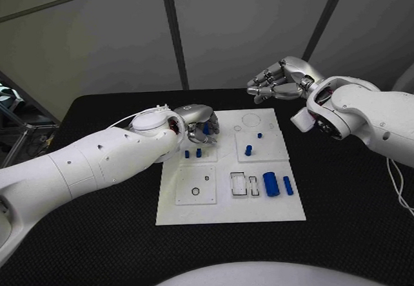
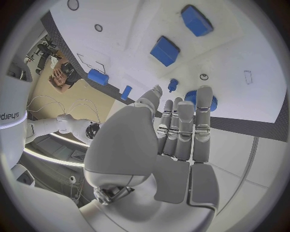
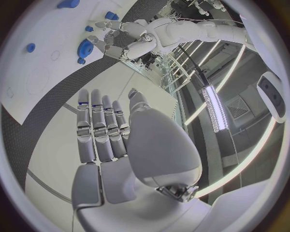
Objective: Assemble the parts on the task board
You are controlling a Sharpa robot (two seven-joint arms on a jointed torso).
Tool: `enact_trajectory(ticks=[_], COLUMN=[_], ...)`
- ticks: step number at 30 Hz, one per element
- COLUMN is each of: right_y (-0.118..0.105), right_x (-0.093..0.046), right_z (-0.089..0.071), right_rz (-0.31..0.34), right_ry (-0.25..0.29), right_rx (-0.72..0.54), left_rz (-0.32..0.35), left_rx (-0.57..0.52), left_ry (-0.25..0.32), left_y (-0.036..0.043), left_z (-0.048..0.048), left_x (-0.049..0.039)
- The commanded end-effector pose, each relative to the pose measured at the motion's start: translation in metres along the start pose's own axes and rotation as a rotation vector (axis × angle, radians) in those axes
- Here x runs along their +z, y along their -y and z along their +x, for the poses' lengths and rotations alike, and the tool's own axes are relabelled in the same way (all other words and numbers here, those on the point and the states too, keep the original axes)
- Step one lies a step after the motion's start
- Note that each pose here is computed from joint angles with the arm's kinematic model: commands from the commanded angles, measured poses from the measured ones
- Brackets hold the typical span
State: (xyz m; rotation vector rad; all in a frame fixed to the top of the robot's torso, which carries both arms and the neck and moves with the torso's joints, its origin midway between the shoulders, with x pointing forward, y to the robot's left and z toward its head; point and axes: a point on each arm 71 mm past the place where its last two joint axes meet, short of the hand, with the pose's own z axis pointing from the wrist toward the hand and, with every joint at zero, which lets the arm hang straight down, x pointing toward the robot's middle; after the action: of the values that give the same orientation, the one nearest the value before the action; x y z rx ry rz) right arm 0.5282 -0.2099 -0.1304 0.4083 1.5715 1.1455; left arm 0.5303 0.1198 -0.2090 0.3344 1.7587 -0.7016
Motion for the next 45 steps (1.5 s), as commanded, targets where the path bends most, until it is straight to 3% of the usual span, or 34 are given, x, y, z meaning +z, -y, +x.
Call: enact_trajectory(ticks=[1,7,45], right_y=[-0.0018,-0.0020,-0.0039], right_x=[0.0004,0.0006,0.0019], right_z=[0.0006,0.0011,0.0039], right_rz=[-0.010,-0.010,-0.015], right_ry=[-0.006,-0.007,-0.016], right_rx=[-0.002,-0.002,0.001], left_rz=[-0.008,-0.024,-0.038], left_rx=[0.022,0.023,0.021], left_ry=[-0.044,-0.046,-0.085], left_y=[-0.0012,-0.0046,-0.0050], left_z=[0.0031,0.0041,0.0098], left_x=[0.0010,0.0032,0.0096])
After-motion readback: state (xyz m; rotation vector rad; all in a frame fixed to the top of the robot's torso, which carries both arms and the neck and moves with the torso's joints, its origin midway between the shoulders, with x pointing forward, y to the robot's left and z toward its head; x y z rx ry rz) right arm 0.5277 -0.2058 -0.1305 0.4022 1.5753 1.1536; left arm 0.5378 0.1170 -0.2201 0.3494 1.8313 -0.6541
